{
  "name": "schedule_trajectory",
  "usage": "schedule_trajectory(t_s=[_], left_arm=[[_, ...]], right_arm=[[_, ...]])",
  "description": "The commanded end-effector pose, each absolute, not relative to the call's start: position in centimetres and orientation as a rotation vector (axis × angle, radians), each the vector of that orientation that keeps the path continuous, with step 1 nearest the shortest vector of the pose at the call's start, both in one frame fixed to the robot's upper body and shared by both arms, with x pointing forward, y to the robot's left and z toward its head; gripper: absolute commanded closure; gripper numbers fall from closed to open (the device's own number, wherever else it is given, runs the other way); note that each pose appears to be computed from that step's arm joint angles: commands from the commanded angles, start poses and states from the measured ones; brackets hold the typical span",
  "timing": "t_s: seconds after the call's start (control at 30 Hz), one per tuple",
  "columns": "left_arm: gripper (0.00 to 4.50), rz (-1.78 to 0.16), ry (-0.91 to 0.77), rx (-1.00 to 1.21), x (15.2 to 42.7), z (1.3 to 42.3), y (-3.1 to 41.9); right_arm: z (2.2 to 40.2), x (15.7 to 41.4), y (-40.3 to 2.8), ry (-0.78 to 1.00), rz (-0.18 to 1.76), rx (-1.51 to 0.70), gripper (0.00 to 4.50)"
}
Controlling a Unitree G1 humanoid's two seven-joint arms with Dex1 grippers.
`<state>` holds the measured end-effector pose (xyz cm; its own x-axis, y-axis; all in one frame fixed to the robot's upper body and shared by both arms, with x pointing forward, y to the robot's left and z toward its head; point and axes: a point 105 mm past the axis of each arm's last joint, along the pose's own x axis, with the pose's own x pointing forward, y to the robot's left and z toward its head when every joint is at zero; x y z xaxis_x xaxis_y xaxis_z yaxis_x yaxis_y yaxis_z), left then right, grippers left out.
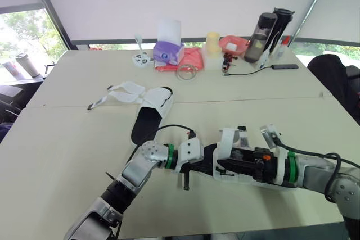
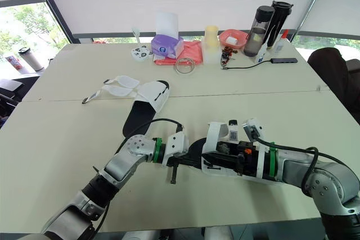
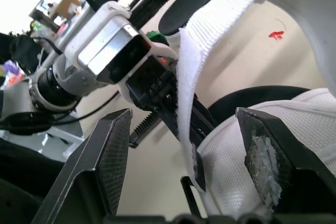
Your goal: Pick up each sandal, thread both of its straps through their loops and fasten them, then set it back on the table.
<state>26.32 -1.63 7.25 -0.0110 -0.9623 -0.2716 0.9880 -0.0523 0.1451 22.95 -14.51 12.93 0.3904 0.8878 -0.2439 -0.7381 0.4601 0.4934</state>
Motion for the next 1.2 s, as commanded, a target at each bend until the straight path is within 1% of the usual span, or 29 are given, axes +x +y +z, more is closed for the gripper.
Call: schedule_trajectory(t_s=[0.03, 0.07, 0.17, 0.2, 0.3, 0.47, 0.77, 0.9, 1.2], left_arm=[[4.50, -1.572, 0.138, 0.361, 26.6, 6.3, -1.5], [4.50, -1.572, 0.139, 0.360, 26.6, 6.3, -1.5], [4.50, -1.572, 0.139, 0.359, 26.7, 6.3, -1.6], [4.50, -1.571, 0.139, 0.359, 26.7, 6.3, -1.6], [4.50, -1.571, 0.135, 0.361, 26.8, 6.3, -1.6], [4.50, -1.570, 0.132, 0.361, 26.8, 6.3, -1.6], [4.50, -1.564, 0.132, 0.354, 26.8, 6.2, -1.7], [4.50, -1.558, 0.135, 0.353, 26.7, 6.1, -1.6], [4.50, -1.551, 0.139, 0.355, 26.6, 6.0, -1.5]], right_arm=[[13.2, 22.3, -13.8, 0.501, 1.074, 0.347, 1.99], [13.2, 22.2, -13.6, 0.501, 1.078, 0.352, 2.42], [13.3, 21.9, -13.4, 0.501, 1.082, 0.357, 4.04], [13.3, 21.9, -13.3, 0.502, 1.081, 0.356, 4.47], [13.3, 21.9, -13.6, 0.512, 1.075, 0.317, 4.47], [14.4, 23.2, -15.0, 0.495, 1.048, 0.294, 4.47], [14.1, 23.0, -16.1, 0.632, 1.106, 0.284, 4.47], [13.9, 23.1, -16.0, 0.663, 1.124, 0.294, 4.47], [13.5, 23.1, -14.8, 0.665, 1.153, 0.306, 4.47]])
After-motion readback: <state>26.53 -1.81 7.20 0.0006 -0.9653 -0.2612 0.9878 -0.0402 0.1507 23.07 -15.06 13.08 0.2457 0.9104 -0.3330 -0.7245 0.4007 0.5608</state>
